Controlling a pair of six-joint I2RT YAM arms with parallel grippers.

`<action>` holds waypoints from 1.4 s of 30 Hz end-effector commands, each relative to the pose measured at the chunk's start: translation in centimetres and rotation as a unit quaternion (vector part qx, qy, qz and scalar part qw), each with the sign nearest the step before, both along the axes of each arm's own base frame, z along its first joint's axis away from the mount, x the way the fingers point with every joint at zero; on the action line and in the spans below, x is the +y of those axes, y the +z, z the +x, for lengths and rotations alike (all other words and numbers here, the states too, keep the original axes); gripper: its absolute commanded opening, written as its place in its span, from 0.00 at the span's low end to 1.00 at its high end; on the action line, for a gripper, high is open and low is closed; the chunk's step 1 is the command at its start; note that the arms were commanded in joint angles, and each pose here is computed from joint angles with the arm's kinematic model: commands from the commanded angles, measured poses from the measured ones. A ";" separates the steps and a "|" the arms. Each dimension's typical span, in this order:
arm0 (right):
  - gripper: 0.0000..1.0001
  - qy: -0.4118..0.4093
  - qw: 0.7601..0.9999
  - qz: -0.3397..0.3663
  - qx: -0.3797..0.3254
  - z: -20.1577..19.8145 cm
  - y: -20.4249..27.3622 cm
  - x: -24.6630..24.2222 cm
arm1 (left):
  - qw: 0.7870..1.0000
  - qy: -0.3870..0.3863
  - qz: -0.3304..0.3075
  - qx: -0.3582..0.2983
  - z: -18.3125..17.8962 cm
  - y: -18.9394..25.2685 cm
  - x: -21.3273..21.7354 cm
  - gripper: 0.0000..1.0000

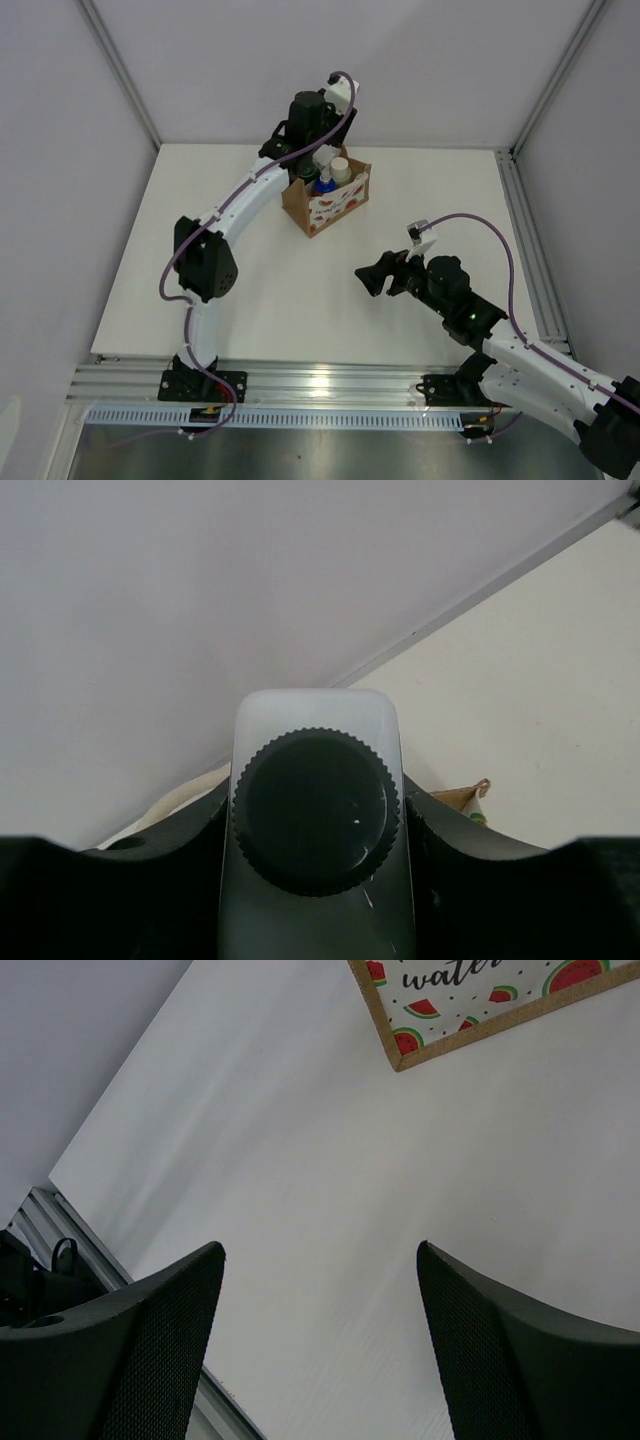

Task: Place the personal care products into the canvas bag

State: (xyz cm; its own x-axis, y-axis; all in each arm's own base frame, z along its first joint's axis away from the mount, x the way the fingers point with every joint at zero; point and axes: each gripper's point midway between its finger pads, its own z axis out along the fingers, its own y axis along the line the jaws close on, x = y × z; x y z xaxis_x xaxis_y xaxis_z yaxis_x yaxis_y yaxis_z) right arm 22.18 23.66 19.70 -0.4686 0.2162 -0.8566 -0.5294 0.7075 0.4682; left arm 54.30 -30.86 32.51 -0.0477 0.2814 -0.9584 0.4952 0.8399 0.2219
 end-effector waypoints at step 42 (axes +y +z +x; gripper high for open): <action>0.81 0.016 0.999 0.025 -0.025 0.1 2.9 0.9 | 0.991 -0.052 -0.065 -0.101 2.8 5.0 0.7 0.00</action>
State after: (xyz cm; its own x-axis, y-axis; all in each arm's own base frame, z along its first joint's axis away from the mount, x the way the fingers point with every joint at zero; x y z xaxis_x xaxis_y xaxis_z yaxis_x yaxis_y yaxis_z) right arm 22.11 23.88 19.46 -0.4758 0.2020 -0.8560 -0.5369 0.7042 0.4646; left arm 57.29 -30.93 27.97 -0.0341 0.2859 -0.9576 0.5637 0.7967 0.2178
